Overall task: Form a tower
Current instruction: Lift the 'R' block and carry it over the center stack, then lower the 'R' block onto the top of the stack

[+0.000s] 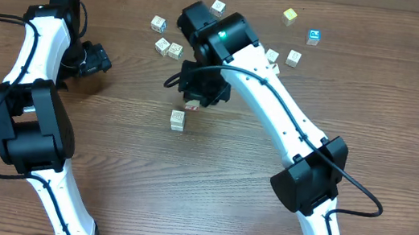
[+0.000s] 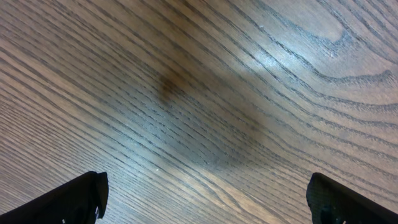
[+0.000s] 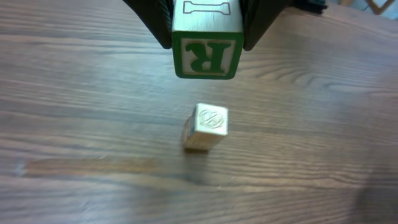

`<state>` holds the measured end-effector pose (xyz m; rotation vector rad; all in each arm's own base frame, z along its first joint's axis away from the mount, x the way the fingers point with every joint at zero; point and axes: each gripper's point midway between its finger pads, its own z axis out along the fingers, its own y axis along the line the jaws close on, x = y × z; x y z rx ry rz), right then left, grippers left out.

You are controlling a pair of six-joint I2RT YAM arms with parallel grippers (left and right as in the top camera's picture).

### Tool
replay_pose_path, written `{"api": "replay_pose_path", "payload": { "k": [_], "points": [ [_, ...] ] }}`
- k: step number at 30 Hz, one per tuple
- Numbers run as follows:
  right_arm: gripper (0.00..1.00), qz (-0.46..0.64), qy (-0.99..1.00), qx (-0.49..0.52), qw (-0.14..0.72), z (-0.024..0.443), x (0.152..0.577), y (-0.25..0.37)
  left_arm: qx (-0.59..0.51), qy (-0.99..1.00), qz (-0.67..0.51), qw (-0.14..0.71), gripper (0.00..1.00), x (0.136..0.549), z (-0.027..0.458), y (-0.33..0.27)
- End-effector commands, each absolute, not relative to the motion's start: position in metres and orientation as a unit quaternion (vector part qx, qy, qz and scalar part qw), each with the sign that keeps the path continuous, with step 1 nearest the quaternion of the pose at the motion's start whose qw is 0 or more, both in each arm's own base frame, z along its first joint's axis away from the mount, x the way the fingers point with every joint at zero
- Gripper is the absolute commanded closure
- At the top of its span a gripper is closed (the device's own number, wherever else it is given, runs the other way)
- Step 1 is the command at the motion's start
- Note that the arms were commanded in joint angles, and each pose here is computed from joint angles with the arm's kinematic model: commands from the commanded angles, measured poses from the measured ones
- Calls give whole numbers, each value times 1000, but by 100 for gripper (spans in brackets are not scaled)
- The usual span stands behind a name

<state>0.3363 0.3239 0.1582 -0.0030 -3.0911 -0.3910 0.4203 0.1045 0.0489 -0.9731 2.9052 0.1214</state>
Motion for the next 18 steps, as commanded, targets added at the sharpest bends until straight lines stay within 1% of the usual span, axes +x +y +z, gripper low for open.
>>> {"api": "replay_pose_path", "payload": {
  "k": [1, 3, 6, 8, 13, 14, 18],
  "points": [
    [82, -147, -989, -14, 9, 173, 330, 333, -309, 950, 43, 33, 0, 421, 45, 103],
    [88, -148, -989, -10, 8, 173, 329, 336, -309, 950, 43, 33, 0, 421, 45, 103],
    [90, -151, -989, -3, 4, 173, 327, 342, -309, 950, 43, 33, 1, 421, 45, 103],
    [94, -153, -988, 1, -2, 173, 327, 346, -309, 950, 43, 33, 1, 421, 45, 103],
    [94, -97, -994, 3, -53, 161, 336, 342, -309, 950, 43, 33, 0, 421, 45, 103],
    [96, -89, -994, 0, -58, 160, 335, 342, -309, 950, 43, 33, 0, 421, 45, 103],
    [96, -91, -994, -1, -60, 155, 333, 352, -309, 950, 43, 33, 0, 421, 45, 103]
  ]
}}
